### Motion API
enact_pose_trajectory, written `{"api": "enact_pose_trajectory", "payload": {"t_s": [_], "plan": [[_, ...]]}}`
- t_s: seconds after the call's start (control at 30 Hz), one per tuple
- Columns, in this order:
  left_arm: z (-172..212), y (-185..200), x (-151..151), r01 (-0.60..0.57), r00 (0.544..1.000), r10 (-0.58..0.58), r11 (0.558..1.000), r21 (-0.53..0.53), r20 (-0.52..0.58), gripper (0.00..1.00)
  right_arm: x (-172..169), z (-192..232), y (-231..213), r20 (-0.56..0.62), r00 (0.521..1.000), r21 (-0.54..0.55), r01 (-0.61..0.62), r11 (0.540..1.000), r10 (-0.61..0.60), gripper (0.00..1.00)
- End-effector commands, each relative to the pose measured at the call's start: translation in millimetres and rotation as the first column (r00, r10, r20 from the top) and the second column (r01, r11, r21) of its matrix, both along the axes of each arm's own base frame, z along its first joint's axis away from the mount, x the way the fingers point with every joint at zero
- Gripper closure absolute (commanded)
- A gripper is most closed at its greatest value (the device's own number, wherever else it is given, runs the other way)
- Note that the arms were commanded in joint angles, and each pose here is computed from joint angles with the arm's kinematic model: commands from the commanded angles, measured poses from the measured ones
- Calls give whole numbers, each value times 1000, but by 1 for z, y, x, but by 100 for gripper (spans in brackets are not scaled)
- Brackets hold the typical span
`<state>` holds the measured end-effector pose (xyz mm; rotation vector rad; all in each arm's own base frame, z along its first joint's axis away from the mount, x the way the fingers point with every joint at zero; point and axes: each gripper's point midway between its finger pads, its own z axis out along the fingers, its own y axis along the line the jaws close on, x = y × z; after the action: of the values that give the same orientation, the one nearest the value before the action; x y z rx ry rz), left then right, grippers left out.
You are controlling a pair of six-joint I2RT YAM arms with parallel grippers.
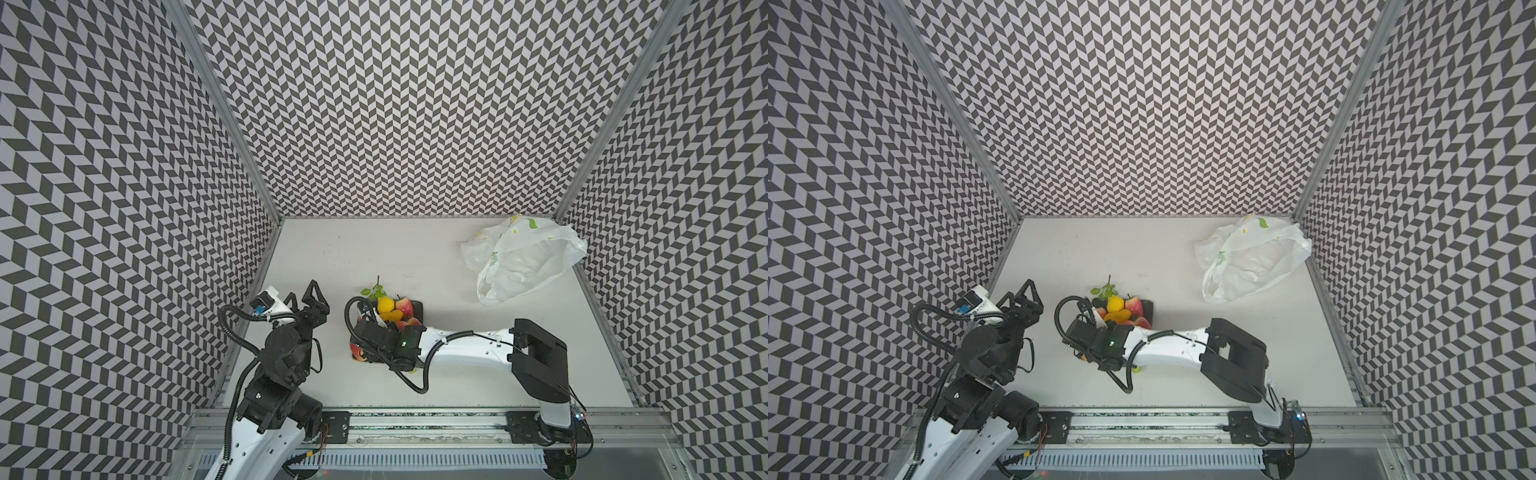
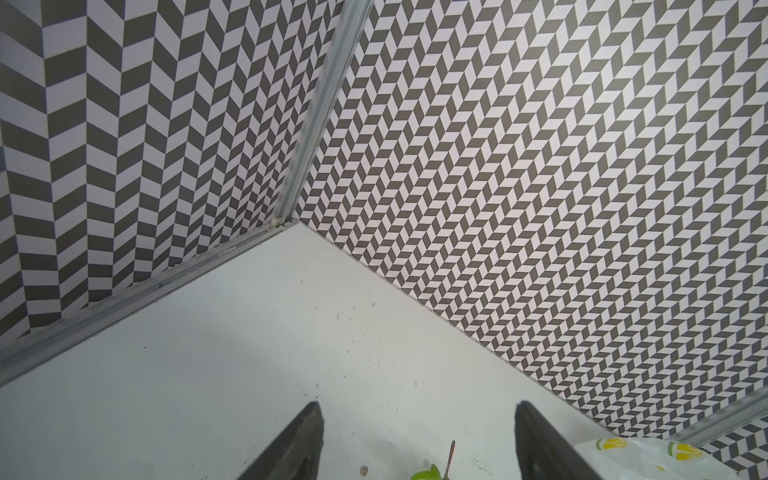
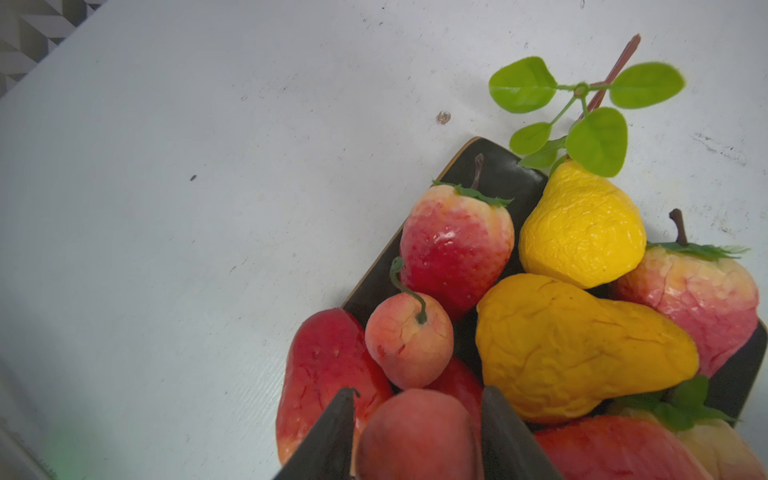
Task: Take the fake fruits out of the plastic bag
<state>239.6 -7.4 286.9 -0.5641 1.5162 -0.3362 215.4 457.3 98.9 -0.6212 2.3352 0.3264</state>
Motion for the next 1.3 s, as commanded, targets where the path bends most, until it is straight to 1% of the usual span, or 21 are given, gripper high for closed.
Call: {"api": "enact_pose_trajectory", "payload": {"t_s": [0.0,0.13,0.23,0.37,0.5,0.6,0.7,0.77,0.87,0.97,1.0,1.07,1.1,1.17,1.23,1.27], "plan": [[-1,5,-1,-29,1000,29,1000,-8,-6,27,3,6,8,20,1000,26,10,1000,-10,50],[-2,5,0,-30,1000,30,1000,-6,-8,27,3,13,11,26,1000,45,4,999,-5,48],[-1,6,0,-33,999,33,999,-4,-7,27,0,27,15,36,999,80,-11,997,8,47],[2,7,-1,-41,999,41,999,-3,-4,27,-6,69,19,82,996,170,-49,984,36,46],[3,7,0,-41,999,41,999,-3,-4,27,-10,108,13,123,991,242,-77,967,49,46],[2,5,3,-36,999,36,999,-2,-9,27,-13,132,1,147,988,292,-85,953,43,46],[0,2,6,-28,1000,28,1000,1,-15,27,-12,156,-20,183,983,336,-65,940,3,47],[-1,0,9,-24,1000,24,1000,3,-18,27,-9,169,-43,223,974,356,-34,934,-50,48],[-4,-3,14,-17,1000,17,1000,12,-26,27,1,185,-93,313,936,376,34,926,-161,49],[-9,-9,21,1,999,0,1000,21,-36,26,22,185,-154,323,907,396,129,909,-270,50],[-12,-11,23,6,999,-5,1000,25,-40,26,36,181,-181,315,892,402,185,897,-325,50],[-22,-15,31,10,998,-8,999,34,-68,26,57,169,-230,292,861,422,275,864,-416,50],[-25,-16,33,12,997,-9,999,37,-73,26,71,168,-262,284,827,448,333,830,-485,51],[-32,-19,38,17,997,-14,999,36,-81,26,85,156,-308,271,776,483,403,778,-570,52],[-42,-22,44,24,996,-21,999,39,-92,26,94,146,-349,283,699,512,469,720,-657,47],[-48,-25,47,32,995,-28,999,40,-100,26,97,140,-371,292,648,520,509,685,-703,42]]}}
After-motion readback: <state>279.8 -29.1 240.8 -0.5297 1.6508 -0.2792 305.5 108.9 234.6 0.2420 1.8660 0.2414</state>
